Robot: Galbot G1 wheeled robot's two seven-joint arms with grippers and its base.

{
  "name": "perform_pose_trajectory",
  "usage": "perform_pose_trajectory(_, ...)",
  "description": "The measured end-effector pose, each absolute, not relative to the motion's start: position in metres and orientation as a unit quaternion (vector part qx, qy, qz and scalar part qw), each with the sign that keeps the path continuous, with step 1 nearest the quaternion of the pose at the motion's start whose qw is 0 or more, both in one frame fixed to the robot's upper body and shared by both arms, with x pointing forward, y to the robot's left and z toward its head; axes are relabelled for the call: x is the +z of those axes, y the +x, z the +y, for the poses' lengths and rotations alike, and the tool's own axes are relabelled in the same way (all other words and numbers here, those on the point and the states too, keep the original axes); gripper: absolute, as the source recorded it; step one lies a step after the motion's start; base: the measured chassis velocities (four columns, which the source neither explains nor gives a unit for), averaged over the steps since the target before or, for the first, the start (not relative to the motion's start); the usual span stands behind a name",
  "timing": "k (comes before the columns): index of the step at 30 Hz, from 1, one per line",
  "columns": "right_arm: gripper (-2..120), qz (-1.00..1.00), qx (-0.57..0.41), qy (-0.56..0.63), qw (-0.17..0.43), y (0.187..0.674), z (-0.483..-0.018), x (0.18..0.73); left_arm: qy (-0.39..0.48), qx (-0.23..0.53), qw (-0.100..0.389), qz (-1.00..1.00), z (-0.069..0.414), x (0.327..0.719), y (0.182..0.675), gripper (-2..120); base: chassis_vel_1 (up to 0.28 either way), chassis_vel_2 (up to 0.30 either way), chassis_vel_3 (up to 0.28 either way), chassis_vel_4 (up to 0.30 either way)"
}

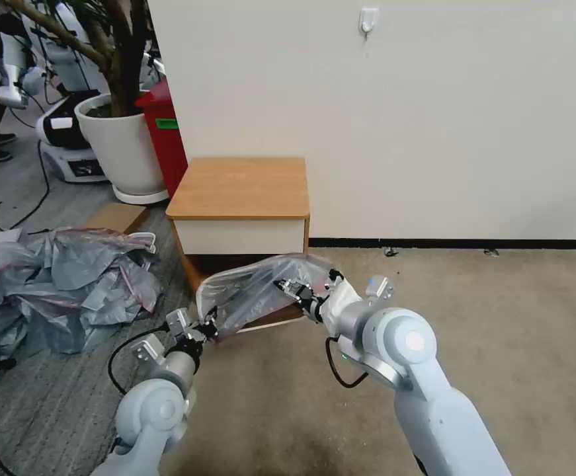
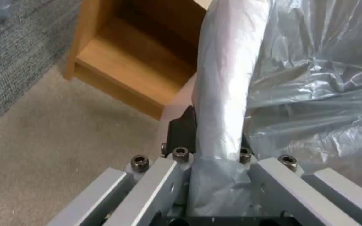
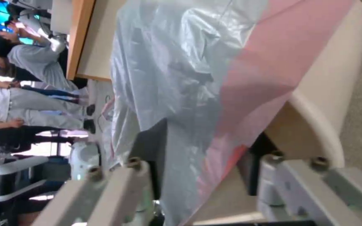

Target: Pick up the garbage bag from the table and place it over the trash can.

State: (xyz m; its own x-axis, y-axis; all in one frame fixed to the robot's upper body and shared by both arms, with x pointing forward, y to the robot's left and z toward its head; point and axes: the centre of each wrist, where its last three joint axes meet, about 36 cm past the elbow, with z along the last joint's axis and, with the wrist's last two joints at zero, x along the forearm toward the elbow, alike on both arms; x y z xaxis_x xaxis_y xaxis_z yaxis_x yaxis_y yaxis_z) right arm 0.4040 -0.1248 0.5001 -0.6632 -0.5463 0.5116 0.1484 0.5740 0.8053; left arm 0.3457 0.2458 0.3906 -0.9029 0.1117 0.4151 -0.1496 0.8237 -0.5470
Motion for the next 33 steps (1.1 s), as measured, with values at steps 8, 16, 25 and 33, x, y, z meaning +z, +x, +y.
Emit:
perform_pose_trajectory(8, 4, -0.803, -0.44, 0.126, 0.383, 0.402, -0.124, 0.496, 0.01, 0.306, 0.226, -0.925, 0.244, 0.391, 0.347, 4, 0.0, 0.0, 0.0, 0.0)
perform_pose_trajectory(16, 0, -0.808, -0.441, 0.13, 0.369, 0.394, -0.124, 0.496, 0.012, 0.315, 0.227, -0.922, 0.244, 0.393, 0.351, 4, 0.0, 0.0, 0.0, 0.0)
perform_pose_trajectory(25, 0, -0.812, -0.445, 0.137, 0.351, 0.382, -0.123, 0.499, 0.019, 0.328, 0.228, -0.917, 0.245, 0.393, 0.355, 4, 0.0, 0.0, 0.0, 0.0)
perform_pose_trajectory(33, 0, -0.822, -0.45, 0.136, 0.322, 0.368, -0.128, 0.493, 0.034, 0.352, 0.228, -0.907, 0.247, 0.398, 0.363, 4, 0.0, 0.0, 0.0, 0.0)
